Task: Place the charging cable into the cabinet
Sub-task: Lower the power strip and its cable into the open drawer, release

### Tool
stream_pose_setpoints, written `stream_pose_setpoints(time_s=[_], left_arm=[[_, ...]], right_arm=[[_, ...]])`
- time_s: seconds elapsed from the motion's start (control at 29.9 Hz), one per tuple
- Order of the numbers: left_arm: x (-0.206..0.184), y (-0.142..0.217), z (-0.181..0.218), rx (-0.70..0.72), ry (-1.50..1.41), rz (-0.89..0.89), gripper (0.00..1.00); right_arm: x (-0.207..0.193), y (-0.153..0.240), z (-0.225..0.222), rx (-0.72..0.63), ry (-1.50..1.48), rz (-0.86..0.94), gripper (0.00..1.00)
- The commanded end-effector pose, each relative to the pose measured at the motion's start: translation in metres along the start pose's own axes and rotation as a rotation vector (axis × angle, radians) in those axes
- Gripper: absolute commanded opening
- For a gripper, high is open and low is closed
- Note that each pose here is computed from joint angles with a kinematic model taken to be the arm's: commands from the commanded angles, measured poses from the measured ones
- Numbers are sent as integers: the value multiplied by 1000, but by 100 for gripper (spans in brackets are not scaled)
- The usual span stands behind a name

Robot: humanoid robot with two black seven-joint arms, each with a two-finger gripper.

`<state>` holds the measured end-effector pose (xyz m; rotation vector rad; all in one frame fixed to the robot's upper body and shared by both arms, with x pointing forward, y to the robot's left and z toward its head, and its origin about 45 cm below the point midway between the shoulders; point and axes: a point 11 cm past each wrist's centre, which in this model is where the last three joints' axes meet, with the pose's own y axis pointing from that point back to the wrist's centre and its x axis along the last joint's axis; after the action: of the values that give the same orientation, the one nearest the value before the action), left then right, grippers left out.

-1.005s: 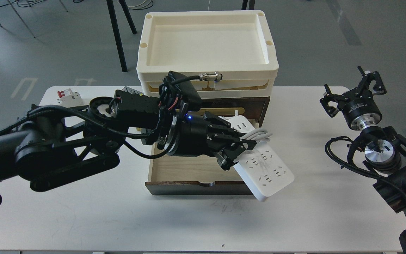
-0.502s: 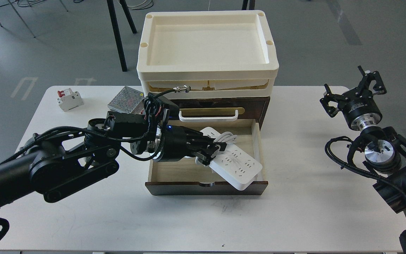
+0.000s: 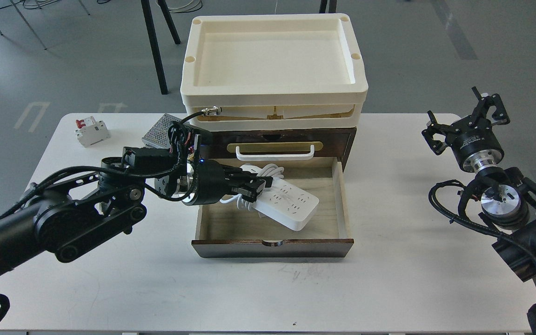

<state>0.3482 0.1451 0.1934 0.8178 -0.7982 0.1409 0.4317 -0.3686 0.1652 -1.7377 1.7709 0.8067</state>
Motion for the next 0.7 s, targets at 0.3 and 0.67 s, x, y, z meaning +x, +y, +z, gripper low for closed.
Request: stream_pose_setpoints(time_s=[0.3, 0.67], left_arm=[[-20, -9, -31, 94, 85, -30, 22], [-11, -10, -17, 52, 69, 16, 86]], right_arm=[[1, 0, 0, 0, 1, 1, 100], [1, 0, 0, 0, 1, 1, 100]])
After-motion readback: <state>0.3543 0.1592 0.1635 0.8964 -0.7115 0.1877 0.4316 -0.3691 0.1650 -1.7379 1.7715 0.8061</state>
